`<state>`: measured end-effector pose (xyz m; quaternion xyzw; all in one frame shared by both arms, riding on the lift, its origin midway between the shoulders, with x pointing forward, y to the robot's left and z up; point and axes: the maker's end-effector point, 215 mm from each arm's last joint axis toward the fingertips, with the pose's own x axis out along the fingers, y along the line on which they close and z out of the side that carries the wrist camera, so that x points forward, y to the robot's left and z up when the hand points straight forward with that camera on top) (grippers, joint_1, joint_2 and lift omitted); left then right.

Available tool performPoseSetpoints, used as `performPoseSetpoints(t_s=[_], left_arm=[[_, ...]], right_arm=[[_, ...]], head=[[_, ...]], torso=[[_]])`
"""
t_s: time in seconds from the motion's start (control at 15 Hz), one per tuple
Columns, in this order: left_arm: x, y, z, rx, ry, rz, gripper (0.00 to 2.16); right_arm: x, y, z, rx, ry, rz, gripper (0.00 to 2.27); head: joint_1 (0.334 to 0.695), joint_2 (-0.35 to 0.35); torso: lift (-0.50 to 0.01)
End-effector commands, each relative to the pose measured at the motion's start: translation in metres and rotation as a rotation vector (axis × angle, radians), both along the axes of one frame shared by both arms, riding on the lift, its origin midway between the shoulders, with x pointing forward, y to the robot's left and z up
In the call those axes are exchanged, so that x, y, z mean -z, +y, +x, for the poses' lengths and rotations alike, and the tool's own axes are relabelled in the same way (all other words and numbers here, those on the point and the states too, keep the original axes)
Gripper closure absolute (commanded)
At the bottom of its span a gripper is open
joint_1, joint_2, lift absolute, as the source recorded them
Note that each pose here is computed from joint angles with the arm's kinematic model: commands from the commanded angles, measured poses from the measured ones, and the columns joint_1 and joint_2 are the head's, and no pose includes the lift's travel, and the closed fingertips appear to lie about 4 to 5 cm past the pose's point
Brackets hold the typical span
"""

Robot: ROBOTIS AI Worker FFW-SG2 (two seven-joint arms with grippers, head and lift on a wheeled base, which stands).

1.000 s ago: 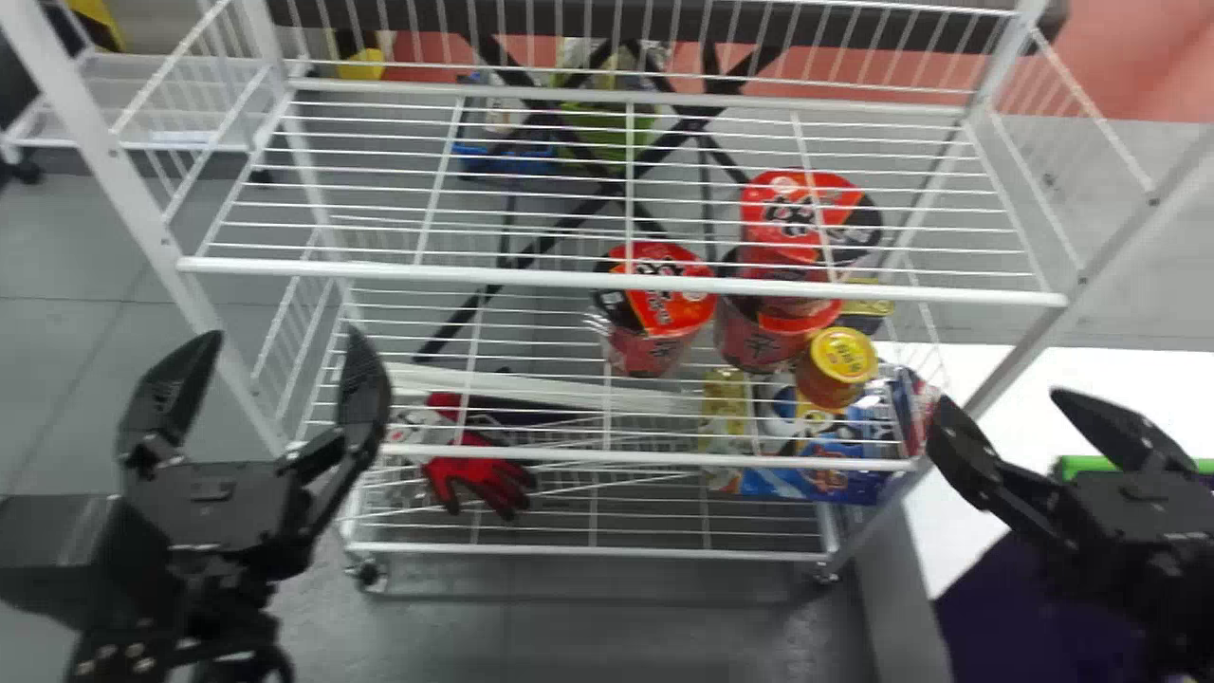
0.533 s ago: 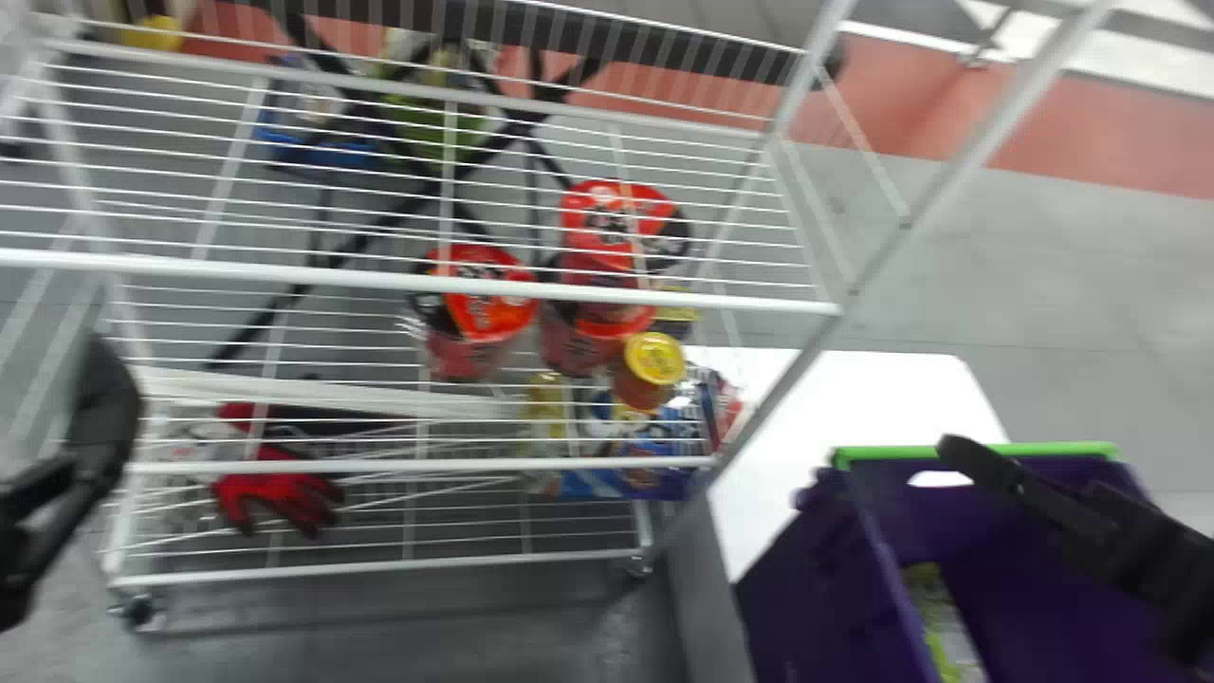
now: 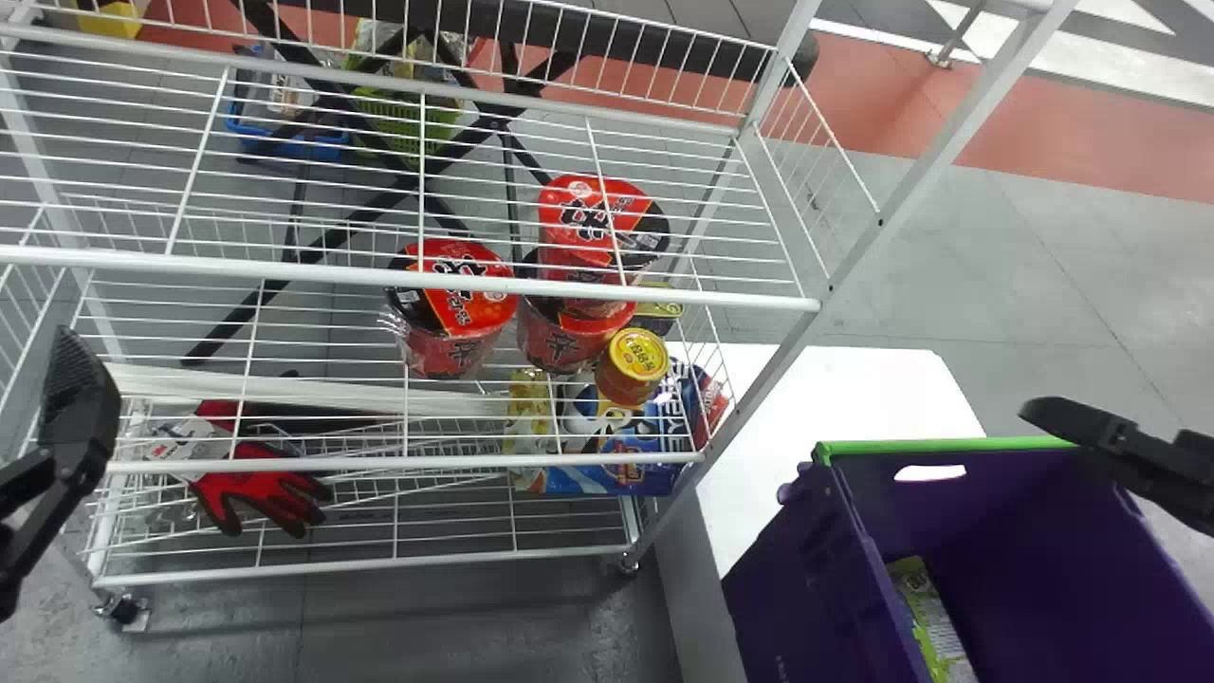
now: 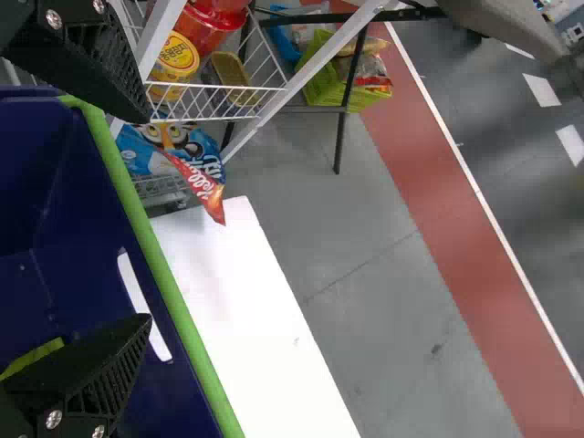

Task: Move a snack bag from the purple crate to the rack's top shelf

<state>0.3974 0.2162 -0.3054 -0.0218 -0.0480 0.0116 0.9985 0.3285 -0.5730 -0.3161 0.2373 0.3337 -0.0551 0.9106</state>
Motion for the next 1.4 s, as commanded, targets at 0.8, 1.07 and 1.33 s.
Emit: performPoseSetpoints(t_s=[0.8,1.07,1.33], left_arm=[[0.012,-0.024,0.006,0.036,0.044,0.025,0.12],[0.014,-0.024,0.006,0.038,0.049,0.033,0.12],[0.02,-0.025,0.007,0.04,0.06,0.045,0.12]], right_arm=[[0.121,-0.061,-0.002,-0.312,0.385,-0.239,0.05],[0.168,-0.057,-0.028,-0.349,0.449,-0.173,0.05],[0.216,-0.045,-0.062,-0.386,0.563,-0.105,0.05]], head=[[0.695,-0.35],[0.695,-0.35],[0.695,-0.35]], torso=[[-0.455],[-0.455],[-0.455]])
